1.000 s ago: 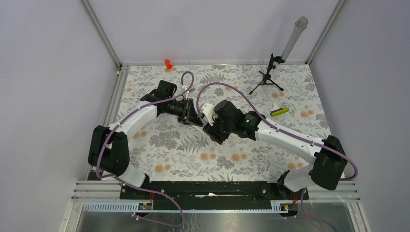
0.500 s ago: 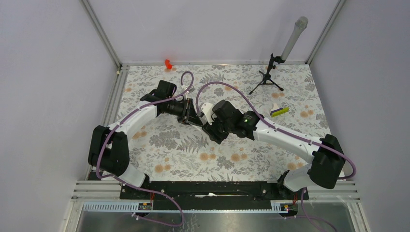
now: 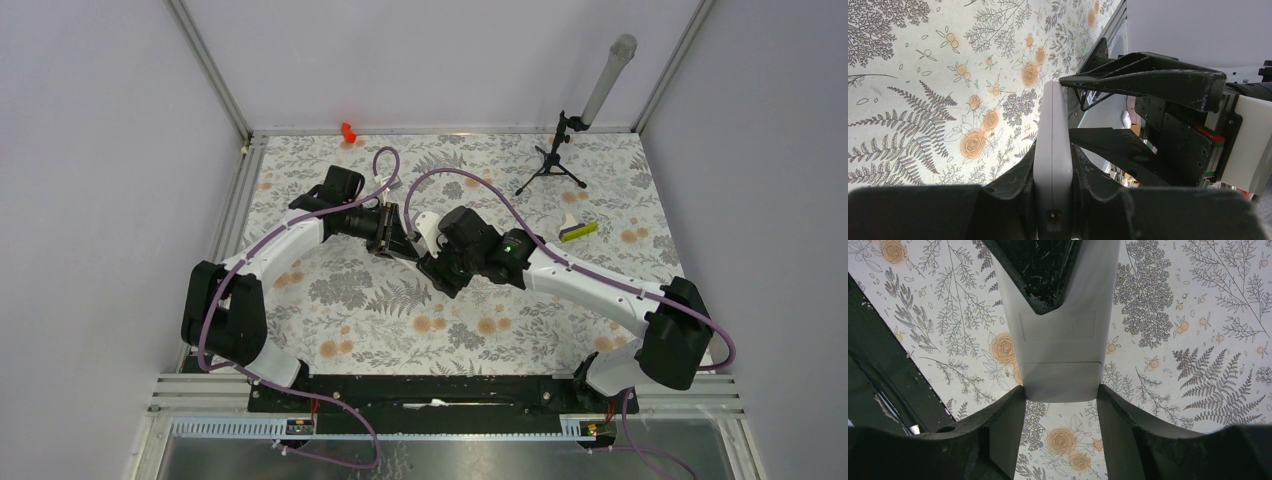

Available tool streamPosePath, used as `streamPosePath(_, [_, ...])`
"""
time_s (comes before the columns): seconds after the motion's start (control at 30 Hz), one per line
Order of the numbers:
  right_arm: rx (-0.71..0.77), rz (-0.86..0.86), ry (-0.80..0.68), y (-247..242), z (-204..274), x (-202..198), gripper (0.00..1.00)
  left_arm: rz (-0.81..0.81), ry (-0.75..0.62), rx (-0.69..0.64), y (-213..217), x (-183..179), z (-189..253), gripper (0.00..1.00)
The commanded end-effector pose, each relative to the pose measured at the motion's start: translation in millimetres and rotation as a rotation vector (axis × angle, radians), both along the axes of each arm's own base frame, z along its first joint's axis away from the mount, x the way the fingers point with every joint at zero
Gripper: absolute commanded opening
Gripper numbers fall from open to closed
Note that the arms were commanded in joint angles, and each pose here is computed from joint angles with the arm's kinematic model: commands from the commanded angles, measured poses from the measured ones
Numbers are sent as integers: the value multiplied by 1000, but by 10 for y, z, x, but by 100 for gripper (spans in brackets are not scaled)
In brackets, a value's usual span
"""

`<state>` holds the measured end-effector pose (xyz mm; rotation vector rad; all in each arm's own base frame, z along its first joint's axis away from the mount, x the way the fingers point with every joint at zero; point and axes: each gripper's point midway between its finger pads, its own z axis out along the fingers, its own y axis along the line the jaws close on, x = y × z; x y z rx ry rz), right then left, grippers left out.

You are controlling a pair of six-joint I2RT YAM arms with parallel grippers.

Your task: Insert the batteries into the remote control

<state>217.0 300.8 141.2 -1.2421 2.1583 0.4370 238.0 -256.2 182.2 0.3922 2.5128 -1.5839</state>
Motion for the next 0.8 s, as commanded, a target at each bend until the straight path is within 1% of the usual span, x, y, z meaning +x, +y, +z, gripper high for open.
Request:
streamPosePath(0.0, [66,-28,-83,183,193,220,60,-116,-14,-163,-80,-259,474,0])
streamPosePath(0.2, [68,-21,-75,156,177,176,64,-112,-10,-164,-74,-240,473,0])
streamPosePath(0.67, [67,-56,-79,153,187,220,67,-92,7,-159,-47,-186,447,0])
streamPosePath(0.77, [72,-62,-75,163,195,223,69,-89,9,-159,-42,-175,442,0])
